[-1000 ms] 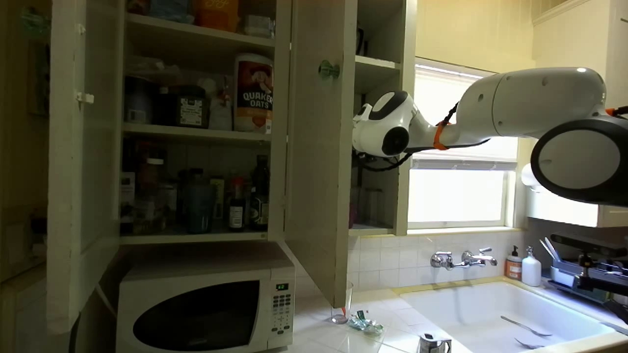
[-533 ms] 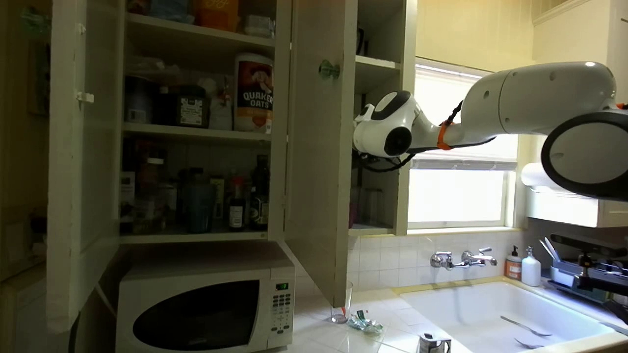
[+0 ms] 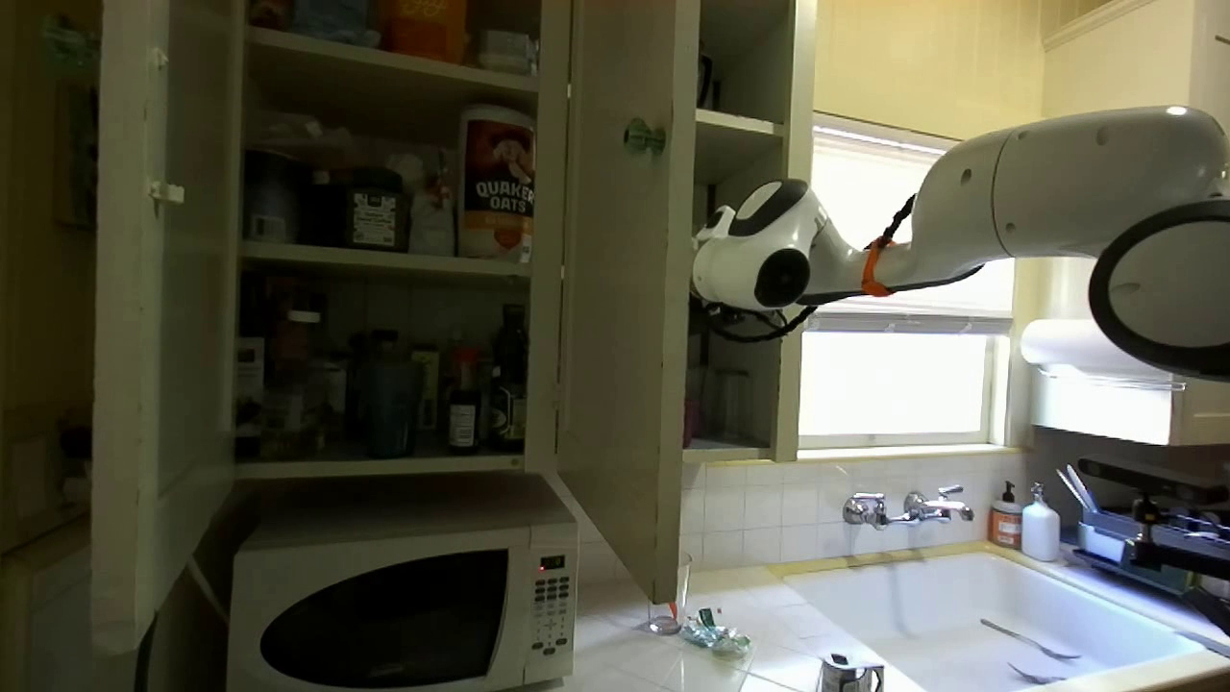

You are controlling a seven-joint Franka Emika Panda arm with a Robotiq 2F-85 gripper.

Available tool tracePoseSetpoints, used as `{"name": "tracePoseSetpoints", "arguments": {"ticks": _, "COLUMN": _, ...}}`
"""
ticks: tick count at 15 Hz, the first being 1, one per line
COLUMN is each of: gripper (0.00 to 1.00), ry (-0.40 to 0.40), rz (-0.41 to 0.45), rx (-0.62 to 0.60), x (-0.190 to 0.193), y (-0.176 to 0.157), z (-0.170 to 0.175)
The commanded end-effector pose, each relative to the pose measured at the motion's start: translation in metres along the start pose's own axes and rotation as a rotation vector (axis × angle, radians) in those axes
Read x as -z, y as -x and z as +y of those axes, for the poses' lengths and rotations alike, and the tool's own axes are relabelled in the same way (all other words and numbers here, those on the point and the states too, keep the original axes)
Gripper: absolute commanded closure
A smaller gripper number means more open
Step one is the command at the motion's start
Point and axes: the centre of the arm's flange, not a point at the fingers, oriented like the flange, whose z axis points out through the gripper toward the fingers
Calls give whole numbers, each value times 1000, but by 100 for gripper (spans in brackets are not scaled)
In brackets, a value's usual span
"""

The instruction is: Put the masking tape inside the middle shelf of the cabinet on the right

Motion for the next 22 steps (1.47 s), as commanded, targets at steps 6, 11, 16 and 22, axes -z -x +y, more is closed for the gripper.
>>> {"name": "tracePoseSetpoints", "arguments": {"ticks": 6, "gripper": 0, "ry": 34, "rz": -84, "rx": -115, "x": 17, "y": 21, "z": -11}}
{"name": "tracePoseSetpoints", "arguments": {"ticks": 11, "gripper": 0, "ry": 36, "rz": -89, "rx": -125, "x": 17, "y": 20, "z": -13}}
{"name": "tracePoseSetpoints", "arguments": {"ticks": 16, "gripper": 0, "ry": 63, "rz": -85, "rx": -56, "x": 25, "y": 16, "z": -20}}
{"name": "tracePoseSetpoints", "arguments": {"ticks": 22, "gripper": 0, "ry": 134, "rz": -79, "rx": 62, "x": 38, "y": 13, "z": -33}}
